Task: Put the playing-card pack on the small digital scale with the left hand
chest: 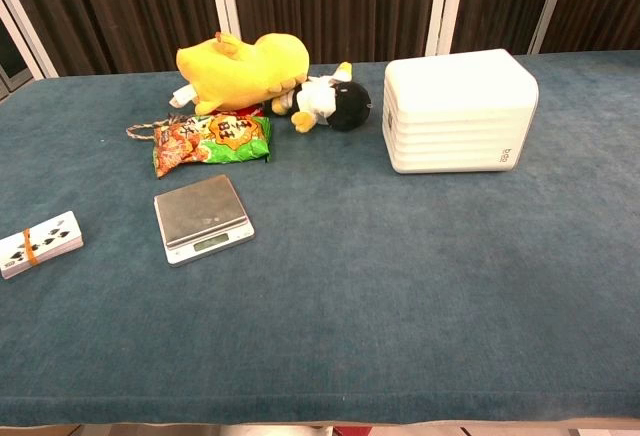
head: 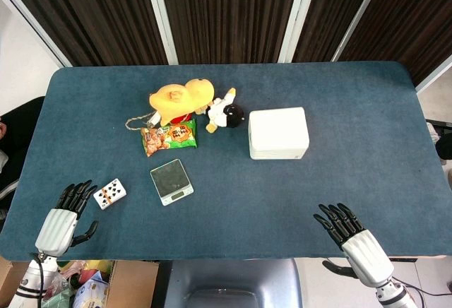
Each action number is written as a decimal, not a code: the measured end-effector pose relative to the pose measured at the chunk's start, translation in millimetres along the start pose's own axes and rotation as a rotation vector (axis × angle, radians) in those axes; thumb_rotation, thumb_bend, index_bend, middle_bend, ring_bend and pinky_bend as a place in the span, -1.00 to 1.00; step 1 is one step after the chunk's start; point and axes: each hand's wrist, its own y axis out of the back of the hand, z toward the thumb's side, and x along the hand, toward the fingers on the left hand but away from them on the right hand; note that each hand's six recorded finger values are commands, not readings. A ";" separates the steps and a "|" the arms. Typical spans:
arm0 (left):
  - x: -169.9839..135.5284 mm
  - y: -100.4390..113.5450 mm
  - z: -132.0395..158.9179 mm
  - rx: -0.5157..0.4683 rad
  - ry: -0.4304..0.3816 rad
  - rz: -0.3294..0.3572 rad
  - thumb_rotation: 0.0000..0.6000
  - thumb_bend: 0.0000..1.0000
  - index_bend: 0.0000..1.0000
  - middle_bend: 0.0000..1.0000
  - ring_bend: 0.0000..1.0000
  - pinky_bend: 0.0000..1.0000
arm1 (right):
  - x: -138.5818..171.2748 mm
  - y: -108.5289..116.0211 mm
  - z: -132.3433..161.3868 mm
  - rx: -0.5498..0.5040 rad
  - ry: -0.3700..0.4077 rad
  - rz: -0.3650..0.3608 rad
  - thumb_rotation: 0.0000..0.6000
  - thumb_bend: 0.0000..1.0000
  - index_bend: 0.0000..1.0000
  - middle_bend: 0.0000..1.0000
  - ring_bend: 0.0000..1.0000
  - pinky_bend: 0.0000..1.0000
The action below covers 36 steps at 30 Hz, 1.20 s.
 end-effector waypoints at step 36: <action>59.5 -109.4 98.8 -0.189 -0.109 -0.197 1.00 0.44 -0.30 -1.00 -1.00 -1.00 | -3.4 -10.8 0.8 -0.012 0.000 0.066 1.00 -0.74 -1.00 -1.00 -1.00 -1.00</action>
